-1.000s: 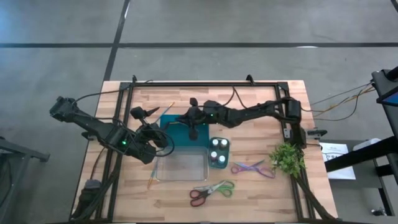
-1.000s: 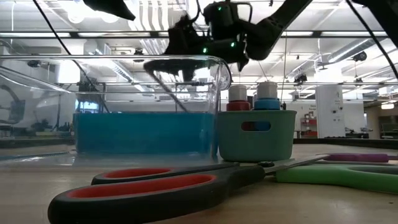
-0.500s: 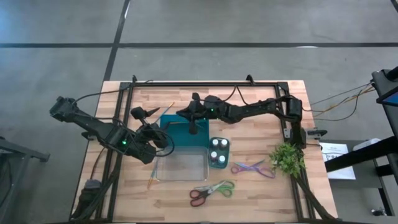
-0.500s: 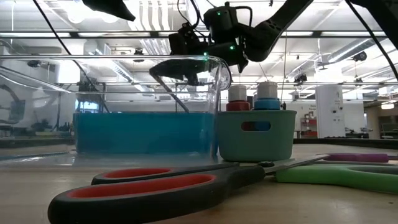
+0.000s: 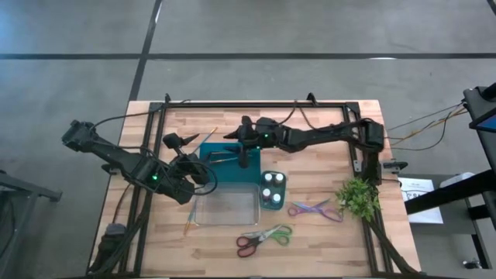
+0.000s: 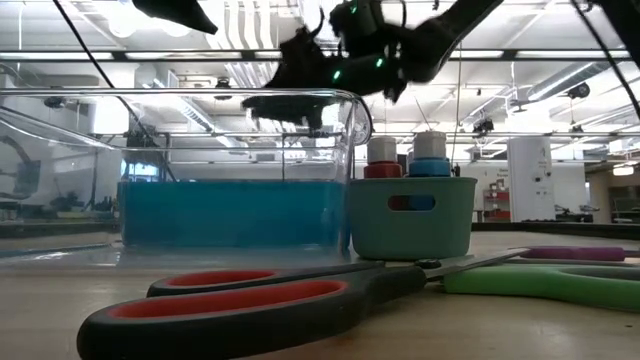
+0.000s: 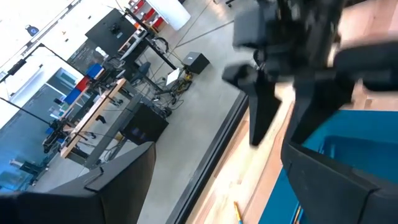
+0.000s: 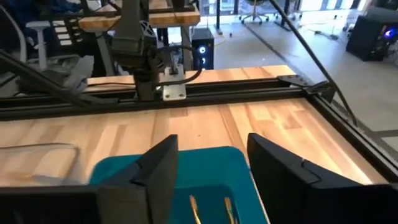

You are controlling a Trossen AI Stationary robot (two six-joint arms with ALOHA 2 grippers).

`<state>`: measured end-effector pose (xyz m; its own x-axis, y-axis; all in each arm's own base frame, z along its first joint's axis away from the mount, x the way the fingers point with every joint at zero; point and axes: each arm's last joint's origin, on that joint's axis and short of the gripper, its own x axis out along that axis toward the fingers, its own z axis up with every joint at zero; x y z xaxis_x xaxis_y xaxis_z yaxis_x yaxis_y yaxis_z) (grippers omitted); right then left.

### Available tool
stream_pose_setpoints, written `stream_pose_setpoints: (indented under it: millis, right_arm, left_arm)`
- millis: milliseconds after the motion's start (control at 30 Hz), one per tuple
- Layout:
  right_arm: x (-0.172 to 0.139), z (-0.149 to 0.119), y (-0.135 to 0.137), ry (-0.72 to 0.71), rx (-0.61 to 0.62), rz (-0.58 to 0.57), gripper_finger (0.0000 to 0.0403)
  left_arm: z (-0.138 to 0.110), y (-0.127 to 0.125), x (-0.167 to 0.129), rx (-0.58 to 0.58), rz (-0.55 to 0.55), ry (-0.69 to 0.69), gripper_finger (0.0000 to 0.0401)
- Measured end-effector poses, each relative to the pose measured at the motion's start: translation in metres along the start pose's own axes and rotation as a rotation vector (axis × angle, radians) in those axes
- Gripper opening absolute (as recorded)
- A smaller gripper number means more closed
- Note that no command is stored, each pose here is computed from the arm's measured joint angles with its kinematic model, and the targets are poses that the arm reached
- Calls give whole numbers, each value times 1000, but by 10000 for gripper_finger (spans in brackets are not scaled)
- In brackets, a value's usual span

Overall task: Pick & Place Paint Supplies
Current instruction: Put the blue paint brush into the blue bin

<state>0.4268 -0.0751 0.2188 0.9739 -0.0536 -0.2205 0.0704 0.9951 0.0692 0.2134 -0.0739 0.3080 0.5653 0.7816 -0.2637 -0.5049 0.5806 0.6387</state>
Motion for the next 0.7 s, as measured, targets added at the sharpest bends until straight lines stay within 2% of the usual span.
stream_pose_setpoints:
  millis: [200, 333, 400, 533, 700]
  right_arm:
    - [-41, 22, 44, 96, -15, 59, 205]
    - [-82, 26, 85, 97, -19, -30, 205]
    - [-102, 20, 103, 86, -2, -75, 205]
    - [-138, 5, 138, 75, 67, -89, 205]
    - [-165, -7, 158, 53, 132, -108, 205]
  left_arm:
    - [0, 0, 0, 1, 0, 0, 353]
    - [0, 0, 0, 3, -4, 2, 353]
    - [0, 0, 0, 3, -6, 3, 353]
    - [0, 0, 0, 0, -8, 2, 353]
    - [1, -1, 0, -11, -9, -2, 353]
